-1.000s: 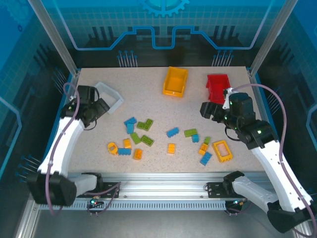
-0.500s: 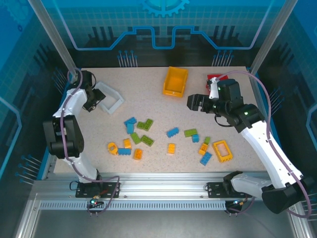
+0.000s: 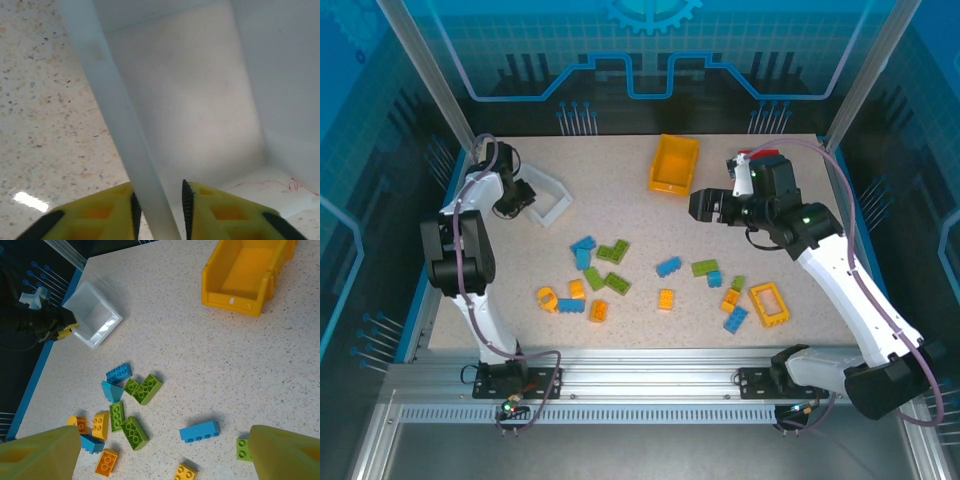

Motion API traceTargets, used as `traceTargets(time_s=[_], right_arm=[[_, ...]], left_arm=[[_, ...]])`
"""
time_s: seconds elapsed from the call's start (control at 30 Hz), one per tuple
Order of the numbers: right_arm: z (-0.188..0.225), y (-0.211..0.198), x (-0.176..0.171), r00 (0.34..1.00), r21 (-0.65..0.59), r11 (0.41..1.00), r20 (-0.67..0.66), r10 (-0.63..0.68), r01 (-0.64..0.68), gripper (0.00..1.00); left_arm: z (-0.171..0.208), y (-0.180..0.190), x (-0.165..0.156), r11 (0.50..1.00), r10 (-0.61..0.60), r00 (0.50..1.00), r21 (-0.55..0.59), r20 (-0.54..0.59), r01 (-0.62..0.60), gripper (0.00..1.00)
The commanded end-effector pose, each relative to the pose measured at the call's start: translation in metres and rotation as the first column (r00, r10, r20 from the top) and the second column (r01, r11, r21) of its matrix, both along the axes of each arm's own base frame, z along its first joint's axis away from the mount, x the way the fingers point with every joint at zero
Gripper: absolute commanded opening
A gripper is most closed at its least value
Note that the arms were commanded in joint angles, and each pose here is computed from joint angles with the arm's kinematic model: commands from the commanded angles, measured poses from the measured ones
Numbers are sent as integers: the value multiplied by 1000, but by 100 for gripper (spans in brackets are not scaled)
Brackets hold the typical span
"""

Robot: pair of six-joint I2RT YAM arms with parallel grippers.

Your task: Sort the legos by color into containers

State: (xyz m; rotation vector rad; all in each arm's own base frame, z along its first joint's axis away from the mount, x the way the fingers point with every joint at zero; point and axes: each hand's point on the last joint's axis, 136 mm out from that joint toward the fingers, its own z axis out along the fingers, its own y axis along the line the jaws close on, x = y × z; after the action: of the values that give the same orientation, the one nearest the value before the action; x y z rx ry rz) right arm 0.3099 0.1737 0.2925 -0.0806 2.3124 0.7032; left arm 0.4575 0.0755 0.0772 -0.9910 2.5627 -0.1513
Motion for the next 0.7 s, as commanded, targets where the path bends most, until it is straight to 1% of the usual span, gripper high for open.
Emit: traceTargets(time_s=[0.0, 0.13, 0.2, 0.27, 0.37, 0.43, 0.6, 0.67], right_arm=[[1, -5, 10, 1000, -38, 999, 11, -22, 22, 88], [-9, -31, 32, 991, -95, 986, 7, -135, 135, 87], [-15, -42, 47, 984, -133, 975, 4, -180, 179, 87], [-23, -47, 65, 978, -173, 963, 2, -208, 205, 86], [-37, -47, 97, 971, -213, 949, 1, -238, 232, 84], [-48, -45, 121, 966, -234, 940, -8, -257, 248, 81], [-89, -37, 179, 955, -286, 922, -65, -291, 261, 71], [-107, -31, 198, 952, -292, 922, -95, -292, 254, 70]], left_arm=[[7, -15, 19, 989, -145, 988, 0, 52, 145, 20], [8, -40, 32, 962, -273, 959, 30, 81, 272, 12], [8, -53, 37, 949, -314, 945, 37, 94, 312, 11], [10, -67, 42, 940, -341, 933, 20, 112, 341, 11], [18, -101, 52, 906, -420, 893, 15, 160, 423, 9], [19, -122, 57, 884, -464, 872, 18, 158, 467, 8], [18, -156, 63, 866, -493, 855, -3, 161, 500, 7], [18, -164, 63, 865, -493, 854, -9, 165, 502, 7]])
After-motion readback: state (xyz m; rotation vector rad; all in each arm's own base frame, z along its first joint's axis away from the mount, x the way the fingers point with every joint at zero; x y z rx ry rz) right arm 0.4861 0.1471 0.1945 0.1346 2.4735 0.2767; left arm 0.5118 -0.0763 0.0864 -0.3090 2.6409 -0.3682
